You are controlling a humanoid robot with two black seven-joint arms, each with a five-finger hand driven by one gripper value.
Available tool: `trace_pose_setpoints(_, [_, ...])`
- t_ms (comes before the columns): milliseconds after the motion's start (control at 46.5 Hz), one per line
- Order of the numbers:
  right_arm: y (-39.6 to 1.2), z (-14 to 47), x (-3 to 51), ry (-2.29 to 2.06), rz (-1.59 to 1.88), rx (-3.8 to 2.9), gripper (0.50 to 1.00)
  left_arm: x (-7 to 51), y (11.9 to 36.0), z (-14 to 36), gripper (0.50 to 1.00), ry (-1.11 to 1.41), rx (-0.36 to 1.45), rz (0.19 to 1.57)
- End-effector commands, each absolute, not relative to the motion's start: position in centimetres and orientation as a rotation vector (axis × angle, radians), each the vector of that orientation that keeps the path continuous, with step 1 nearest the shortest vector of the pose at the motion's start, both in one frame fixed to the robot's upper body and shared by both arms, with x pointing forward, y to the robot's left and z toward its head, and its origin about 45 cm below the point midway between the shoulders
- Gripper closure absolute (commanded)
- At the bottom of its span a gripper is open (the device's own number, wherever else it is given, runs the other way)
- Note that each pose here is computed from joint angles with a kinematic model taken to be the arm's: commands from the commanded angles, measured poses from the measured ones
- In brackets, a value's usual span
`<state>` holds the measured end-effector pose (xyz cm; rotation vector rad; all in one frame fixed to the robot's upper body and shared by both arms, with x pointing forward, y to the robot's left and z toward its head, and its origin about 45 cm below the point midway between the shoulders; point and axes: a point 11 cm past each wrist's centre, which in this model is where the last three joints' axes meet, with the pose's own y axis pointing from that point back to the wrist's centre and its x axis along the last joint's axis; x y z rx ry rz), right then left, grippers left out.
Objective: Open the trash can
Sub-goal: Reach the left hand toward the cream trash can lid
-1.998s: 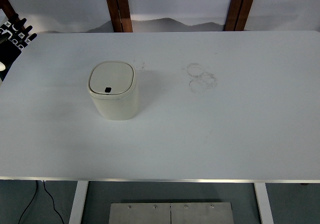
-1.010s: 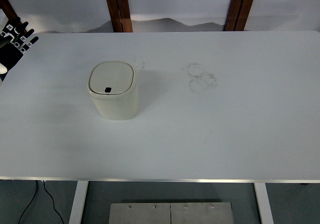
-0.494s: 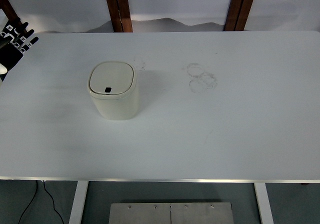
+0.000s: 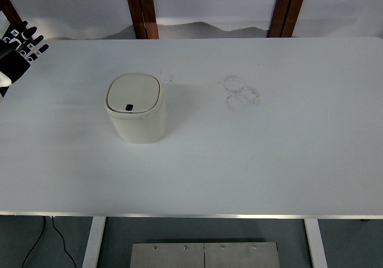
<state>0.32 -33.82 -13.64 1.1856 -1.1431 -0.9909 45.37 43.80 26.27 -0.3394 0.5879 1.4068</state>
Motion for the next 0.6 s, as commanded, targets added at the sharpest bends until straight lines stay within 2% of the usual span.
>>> trace_pose_setpoints(0, [-33.8, -13.6, 0.3, -1.143, -0.991, 1.186, 0.505, 45.5, 42.2, 26.8, 0.5, 0.598, -0.326, 1.381])
trace_pose_setpoints(64, [-33.8, -13.6, 0.3, -1.143, -0.991, 1.186, 0.505, 45.5, 41.0, 27.4, 0.5, 0.602, -0.317, 1.362])
trace_pose_setpoints(236, [-33.8, -13.6, 0.4, -1.144, -0.99, 1.187, 0.505, 45.2, 40.3, 30.2, 0.5, 0.551, -0.27, 1.344])
trace_pose_setpoints(580, [-33.8, -13.6, 0.5, -1.145, -0.989, 1.188, 0.505, 43.6, 35.3, 33.7, 0.5, 0.393, 0.059, 1.156])
